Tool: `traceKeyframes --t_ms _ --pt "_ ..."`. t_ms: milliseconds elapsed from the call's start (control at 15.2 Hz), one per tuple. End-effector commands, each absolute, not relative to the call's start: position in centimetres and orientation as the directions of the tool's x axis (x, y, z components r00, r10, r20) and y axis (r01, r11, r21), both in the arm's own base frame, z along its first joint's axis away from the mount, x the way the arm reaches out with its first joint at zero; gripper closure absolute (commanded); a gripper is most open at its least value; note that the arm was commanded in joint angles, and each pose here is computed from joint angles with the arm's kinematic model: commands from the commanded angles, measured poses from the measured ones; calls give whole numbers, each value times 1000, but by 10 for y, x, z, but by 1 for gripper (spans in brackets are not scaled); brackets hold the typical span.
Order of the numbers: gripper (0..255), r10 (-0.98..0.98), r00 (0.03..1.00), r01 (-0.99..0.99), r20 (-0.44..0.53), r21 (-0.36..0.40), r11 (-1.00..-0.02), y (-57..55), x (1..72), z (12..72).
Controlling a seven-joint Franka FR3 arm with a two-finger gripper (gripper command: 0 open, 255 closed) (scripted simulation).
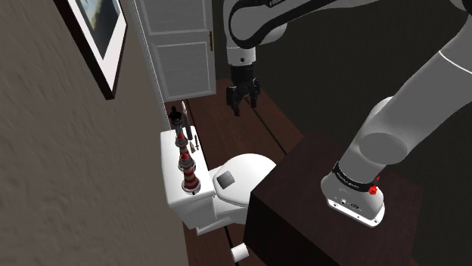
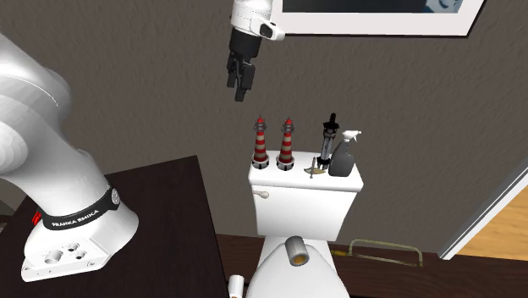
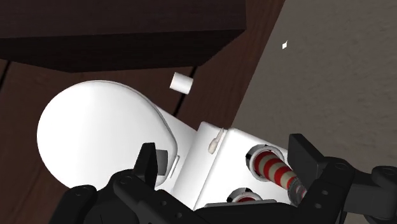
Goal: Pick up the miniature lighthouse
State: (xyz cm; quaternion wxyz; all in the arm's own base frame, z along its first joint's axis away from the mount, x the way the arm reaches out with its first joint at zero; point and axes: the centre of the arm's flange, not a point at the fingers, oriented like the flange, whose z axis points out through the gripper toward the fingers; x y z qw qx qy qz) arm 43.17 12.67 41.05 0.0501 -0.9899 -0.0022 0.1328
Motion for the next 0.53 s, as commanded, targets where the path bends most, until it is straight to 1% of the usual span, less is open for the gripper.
traceKeyframes --t_ms 0,462 --pt "0 0 960 -32 -280 -110 -993 141 448 393" --pt "0 -56 939 -109 -339 -140 -984 189 500 331"
